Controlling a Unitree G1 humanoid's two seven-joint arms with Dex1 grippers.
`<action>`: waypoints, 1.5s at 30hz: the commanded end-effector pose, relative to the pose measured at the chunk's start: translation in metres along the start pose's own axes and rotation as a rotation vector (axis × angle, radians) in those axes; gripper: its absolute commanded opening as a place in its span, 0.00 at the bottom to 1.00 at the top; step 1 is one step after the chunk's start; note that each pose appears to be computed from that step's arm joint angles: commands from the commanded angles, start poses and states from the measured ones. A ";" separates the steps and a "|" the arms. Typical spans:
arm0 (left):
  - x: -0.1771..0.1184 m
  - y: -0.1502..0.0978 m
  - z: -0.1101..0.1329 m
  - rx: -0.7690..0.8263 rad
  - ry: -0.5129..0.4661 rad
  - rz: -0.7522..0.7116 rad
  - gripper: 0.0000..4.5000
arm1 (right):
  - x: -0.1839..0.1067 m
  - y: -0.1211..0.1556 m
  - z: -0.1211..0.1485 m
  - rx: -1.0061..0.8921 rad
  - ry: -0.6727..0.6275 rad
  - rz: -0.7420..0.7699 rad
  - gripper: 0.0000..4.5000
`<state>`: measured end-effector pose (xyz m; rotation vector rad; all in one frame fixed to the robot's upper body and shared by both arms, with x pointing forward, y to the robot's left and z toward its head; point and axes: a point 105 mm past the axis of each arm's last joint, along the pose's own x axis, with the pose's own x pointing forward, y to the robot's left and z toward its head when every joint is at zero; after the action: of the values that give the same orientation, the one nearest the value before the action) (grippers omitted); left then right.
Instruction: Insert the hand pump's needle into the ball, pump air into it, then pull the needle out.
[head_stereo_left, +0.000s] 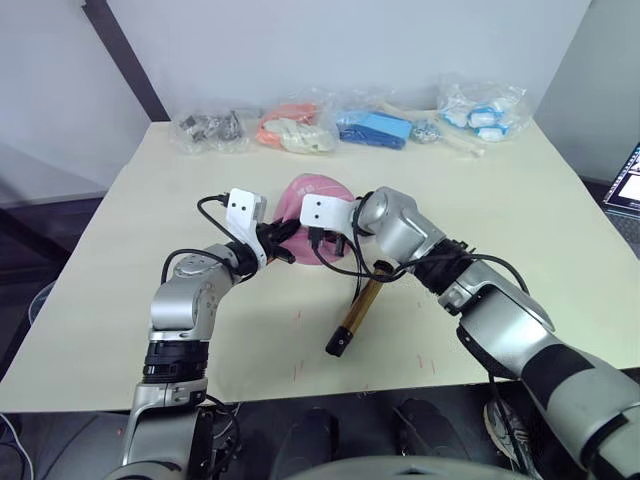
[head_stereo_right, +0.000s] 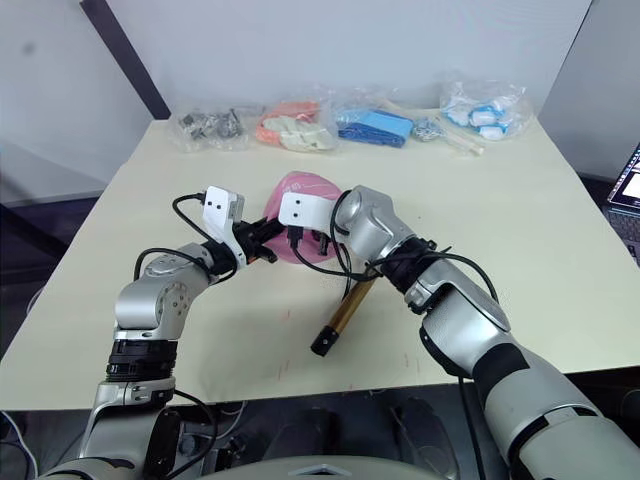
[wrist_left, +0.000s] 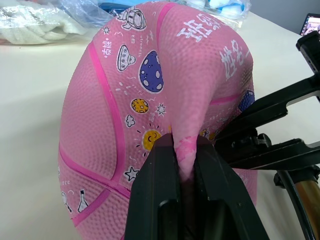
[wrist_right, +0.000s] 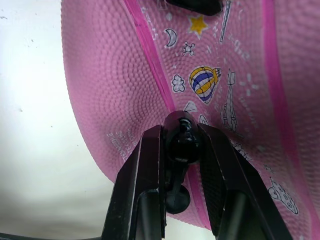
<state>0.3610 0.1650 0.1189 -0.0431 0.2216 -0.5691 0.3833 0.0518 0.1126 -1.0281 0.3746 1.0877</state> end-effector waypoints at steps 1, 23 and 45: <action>0.008 -0.026 -0.015 -0.037 0.050 -0.119 0.00 | 0.022 0.026 -0.041 0.045 0.137 0.064 0.10; 0.006 -0.017 -0.022 -0.042 0.062 -0.097 0.00 | 0.047 0.045 -0.048 0.103 0.124 0.041 0.10; 0.009 -0.006 -0.011 0.068 0.004 -0.056 0.00 | -0.035 0.018 -0.013 0.125 -0.073 -0.049 0.32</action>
<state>0.3624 0.1554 0.1206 0.0197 0.1491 -0.6390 0.3595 0.0195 0.1248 -0.8940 0.3456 1.0152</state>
